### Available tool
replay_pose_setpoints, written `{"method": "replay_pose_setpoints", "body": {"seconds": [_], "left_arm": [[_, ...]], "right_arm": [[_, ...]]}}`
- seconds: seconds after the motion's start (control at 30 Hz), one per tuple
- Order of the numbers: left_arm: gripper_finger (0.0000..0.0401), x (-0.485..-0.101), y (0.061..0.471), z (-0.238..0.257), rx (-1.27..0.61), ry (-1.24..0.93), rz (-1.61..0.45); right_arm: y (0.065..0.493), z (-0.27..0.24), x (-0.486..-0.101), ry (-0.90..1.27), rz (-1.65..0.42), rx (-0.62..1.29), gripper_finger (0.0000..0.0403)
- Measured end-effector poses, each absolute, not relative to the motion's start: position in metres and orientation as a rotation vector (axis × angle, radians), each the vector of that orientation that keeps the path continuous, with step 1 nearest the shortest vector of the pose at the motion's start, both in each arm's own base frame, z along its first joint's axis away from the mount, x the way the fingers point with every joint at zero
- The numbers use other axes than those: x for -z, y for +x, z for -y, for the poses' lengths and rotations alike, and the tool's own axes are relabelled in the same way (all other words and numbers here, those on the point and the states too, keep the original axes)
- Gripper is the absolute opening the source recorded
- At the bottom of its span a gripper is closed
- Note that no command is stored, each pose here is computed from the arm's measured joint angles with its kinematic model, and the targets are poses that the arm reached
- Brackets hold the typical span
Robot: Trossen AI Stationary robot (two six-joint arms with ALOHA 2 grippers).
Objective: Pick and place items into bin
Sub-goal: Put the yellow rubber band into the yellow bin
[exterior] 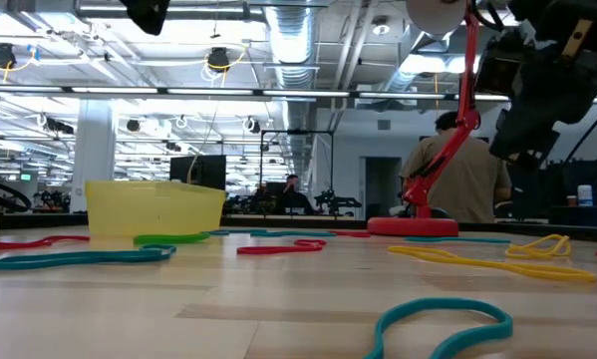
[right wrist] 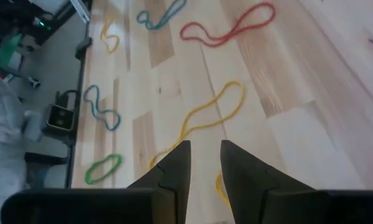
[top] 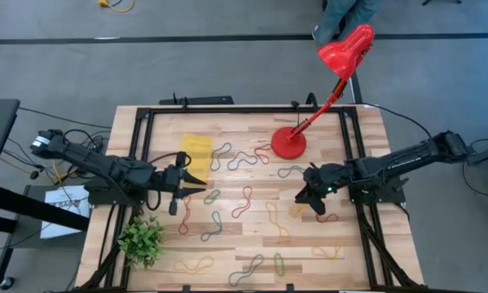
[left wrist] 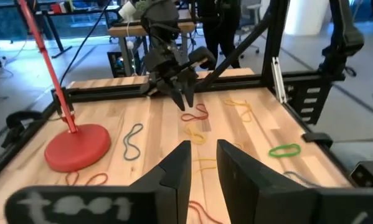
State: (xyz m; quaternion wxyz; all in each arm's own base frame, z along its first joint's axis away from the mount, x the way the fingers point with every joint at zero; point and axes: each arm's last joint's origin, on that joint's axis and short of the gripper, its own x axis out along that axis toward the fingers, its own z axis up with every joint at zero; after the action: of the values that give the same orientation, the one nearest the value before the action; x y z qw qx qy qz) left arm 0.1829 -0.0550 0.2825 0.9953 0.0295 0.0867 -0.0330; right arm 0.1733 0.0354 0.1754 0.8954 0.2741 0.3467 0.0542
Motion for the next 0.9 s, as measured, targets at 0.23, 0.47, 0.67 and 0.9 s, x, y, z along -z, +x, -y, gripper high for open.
{"method": "replay_pose_setpoints", "body": {"seconds": [0.23, 0.47, 0.67, 0.9], "left_arm": [[0.0067, -0.283, 0.188, 0.056, 0.068, 0.145, -0.184], [0.0067, -0.283, 0.188, 0.056, 0.066, 0.155, -0.187], [0.0067, -0.282, 0.188, 0.056, 0.066, 0.156, -0.196], [0.0067, -0.281, 0.187, 0.056, 0.067, 0.161, -0.208]], "right_arm": [[0.177, -0.034, -0.180, 0.536, -0.636, -0.091, 0.0083], [0.182, -0.031, -0.182, 0.492, -0.551, 0.032, 0.0083], [0.181, -0.035, -0.169, 0.486, -0.672, 0.018, 0.0083], [0.173, -0.046, -0.144, 0.428, -0.937, -0.001, 0.0083]]}}
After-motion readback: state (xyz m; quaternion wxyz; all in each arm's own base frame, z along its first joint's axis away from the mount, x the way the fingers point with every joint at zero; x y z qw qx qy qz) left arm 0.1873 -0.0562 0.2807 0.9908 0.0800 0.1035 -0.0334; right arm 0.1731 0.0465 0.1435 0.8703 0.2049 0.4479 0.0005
